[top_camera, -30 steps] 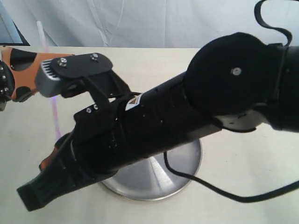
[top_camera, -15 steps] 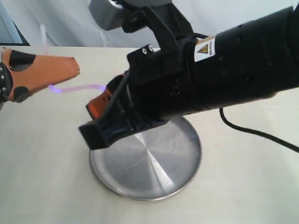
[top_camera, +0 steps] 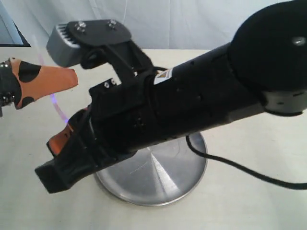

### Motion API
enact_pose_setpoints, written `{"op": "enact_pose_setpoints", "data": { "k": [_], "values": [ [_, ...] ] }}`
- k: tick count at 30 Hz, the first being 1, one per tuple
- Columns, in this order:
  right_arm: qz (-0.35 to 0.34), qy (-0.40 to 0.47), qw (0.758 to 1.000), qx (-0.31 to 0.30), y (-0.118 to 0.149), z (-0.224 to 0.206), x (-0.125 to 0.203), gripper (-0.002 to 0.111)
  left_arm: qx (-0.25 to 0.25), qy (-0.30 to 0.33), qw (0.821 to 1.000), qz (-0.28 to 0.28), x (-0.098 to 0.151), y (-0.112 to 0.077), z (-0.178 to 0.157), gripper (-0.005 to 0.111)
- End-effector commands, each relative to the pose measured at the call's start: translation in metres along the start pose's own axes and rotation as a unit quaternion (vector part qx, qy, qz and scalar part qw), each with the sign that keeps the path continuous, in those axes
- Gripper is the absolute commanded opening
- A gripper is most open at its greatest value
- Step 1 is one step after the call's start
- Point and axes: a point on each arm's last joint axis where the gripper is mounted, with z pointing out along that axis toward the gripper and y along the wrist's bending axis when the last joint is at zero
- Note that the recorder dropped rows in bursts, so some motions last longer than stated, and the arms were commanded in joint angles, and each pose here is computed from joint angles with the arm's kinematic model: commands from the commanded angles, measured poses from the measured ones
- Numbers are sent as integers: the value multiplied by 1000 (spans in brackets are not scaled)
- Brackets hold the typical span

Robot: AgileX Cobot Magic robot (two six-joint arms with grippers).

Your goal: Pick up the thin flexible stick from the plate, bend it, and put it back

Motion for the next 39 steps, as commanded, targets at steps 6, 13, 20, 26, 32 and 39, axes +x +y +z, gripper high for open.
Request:
{"op": "enact_pose_setpoints", "data": {
  "k": [6, 13, 20, 26, 32, 39],
  "values": [
    [7, 19, 993, 118, -28, -24, -2, -1, 167, -16, 984, -61, 2, -29, -6, 0],
    [22, 54, 998, 10, -9, 16, 11, -1, 67, -82, 994, 4, -24, -22, -6, 0],
    [-29, -62, 998, -2, 8, -13, -19, -1, -30, 23, 999, 22, -4, 9, 5, 0],
    [-21, -57, 992, 114, -20, -46, -21, -1, 129, 7, 990, -53, -1, -17, 2, 0],
    [6, 25, 1000, -7, -2, 5, -1, -1, 29, -61, 997, 25, -35, -15, 0, 0],
    [-57, -103, 992, 37, 8, -42, -36, -1, 23, 63, 998, 10, -3, 5, 10, 0]
  ]
}}
